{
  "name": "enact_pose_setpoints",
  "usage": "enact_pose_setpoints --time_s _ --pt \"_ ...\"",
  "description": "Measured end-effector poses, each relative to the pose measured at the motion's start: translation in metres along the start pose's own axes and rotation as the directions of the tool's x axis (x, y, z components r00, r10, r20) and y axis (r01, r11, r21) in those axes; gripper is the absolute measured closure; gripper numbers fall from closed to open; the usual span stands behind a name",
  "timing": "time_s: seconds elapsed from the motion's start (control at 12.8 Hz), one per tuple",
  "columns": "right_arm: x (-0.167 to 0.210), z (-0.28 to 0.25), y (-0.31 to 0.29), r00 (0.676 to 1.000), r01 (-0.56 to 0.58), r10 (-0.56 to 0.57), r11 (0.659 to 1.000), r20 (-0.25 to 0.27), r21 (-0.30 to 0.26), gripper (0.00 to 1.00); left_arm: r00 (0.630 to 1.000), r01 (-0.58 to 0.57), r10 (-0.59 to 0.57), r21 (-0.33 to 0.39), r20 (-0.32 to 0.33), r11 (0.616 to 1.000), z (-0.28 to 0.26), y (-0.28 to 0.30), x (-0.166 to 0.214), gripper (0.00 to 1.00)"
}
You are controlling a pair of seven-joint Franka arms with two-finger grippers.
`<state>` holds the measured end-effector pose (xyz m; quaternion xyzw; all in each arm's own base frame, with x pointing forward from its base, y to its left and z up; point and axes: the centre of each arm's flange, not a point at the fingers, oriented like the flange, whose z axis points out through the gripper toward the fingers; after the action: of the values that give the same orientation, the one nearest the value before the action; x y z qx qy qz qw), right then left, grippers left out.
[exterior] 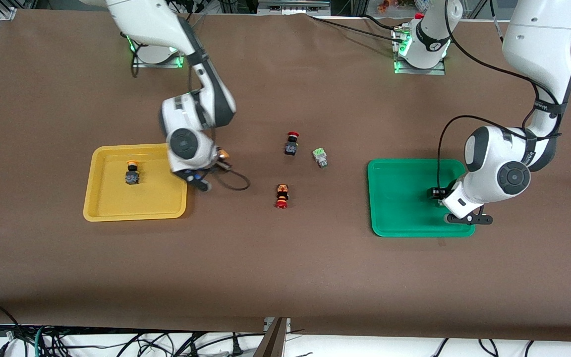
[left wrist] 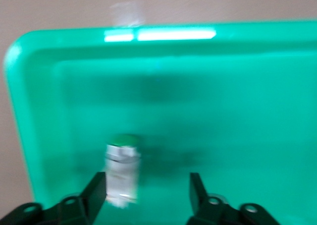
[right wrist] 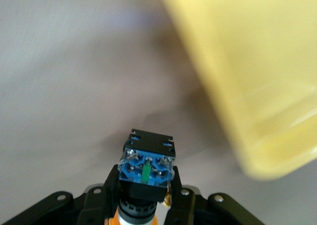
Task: Place green and yellow buttons in trays
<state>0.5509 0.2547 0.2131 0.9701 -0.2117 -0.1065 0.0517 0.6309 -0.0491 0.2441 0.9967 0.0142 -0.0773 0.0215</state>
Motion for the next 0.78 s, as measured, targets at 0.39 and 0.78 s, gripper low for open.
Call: enact_pose_setpoints --time_s 0.39,0.78 --pt "0.070 -0.022 0.084 0.984 0.178 -0.178 0.983 0.002 -0.040 0.58 0.960 0.279 -0.277 -0.090 0.040 0.956 -0.023 0.193 -0.029 0.00" --pt "0.077 -0.040 0.093 0.984 0.179 -0.179 0.984 -0.019 -0.019 0.25 0.919 0.393 -0.393 -0.055 0.007 0.918 0.038 0.304 -0.073 0.00"
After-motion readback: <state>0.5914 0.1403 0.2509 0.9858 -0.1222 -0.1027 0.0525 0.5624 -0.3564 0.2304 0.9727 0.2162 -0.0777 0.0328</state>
